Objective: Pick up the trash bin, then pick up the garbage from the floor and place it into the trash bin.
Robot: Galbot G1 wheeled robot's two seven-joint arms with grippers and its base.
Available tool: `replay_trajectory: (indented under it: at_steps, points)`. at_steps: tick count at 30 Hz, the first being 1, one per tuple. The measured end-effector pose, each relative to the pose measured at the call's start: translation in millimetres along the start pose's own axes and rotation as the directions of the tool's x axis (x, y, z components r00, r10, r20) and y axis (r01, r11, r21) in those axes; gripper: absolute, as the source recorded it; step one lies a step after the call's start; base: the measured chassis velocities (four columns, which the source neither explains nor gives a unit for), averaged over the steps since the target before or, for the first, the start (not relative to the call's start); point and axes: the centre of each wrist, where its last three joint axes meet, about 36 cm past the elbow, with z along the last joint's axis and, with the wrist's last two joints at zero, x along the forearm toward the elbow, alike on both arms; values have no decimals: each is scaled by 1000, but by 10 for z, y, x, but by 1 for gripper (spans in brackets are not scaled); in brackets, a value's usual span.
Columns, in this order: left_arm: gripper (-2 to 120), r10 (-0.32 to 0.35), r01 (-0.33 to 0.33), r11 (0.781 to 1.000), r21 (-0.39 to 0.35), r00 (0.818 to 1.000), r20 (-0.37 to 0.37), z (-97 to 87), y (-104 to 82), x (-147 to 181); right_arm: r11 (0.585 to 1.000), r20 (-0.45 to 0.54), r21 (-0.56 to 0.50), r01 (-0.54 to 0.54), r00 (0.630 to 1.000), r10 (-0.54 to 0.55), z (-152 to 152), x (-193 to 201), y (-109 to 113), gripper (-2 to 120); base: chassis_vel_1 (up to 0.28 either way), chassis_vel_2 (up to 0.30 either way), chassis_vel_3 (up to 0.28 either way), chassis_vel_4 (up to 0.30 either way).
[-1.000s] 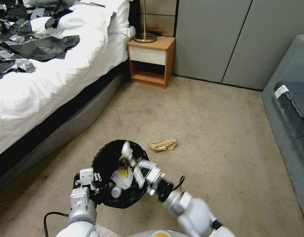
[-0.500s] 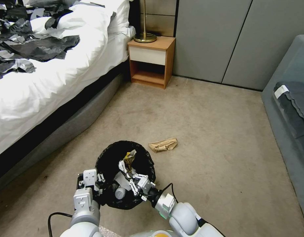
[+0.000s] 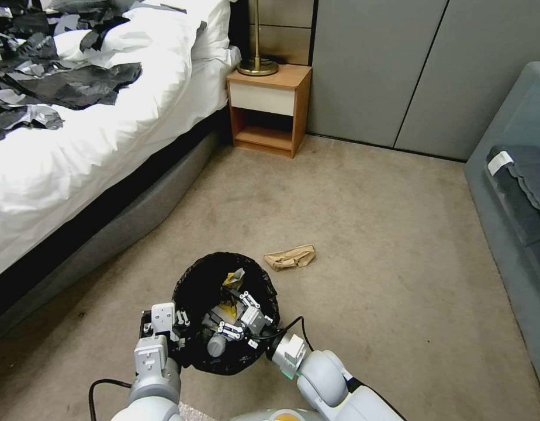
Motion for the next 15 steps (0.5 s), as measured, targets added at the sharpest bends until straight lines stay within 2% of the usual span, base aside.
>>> replay_trajectory:
  at_steps: [3,6,9,12,13,15]
  points:
    - [1,2,-2,1000,0,1000,2,-10,-2,18,1000,8,1,-5,1000,5,-37,18,18,92,0,0,0,0]
    - [1,0,0,1000,-1,1000,5,-20,8,26,1000,16,7,-9,1000,9,-75,46,20,99,0,0,0,0]
    - [1,-5,5,1000,-4,1000,6,-20,23,27,1000,50,23,-20,999,19,-184,73,8,100,0,0,0,0]
    - [1,-18,18,1000,-9,1000,6,-15,65,21,995,145,57,-77,987,68,-524,143,-41,100,0,0,0,0]
    - [1,-18,18,1000,-9,1000,6,-15,65,21,995,145,57,-77,987,68,-524,143,-41,100,0,0,0,0]
    - [1,-28,29,1000,-9,1000,8,-21,100,8,981,200,76,-181,966,163,-779,246,-73,100,0,0,0,0]
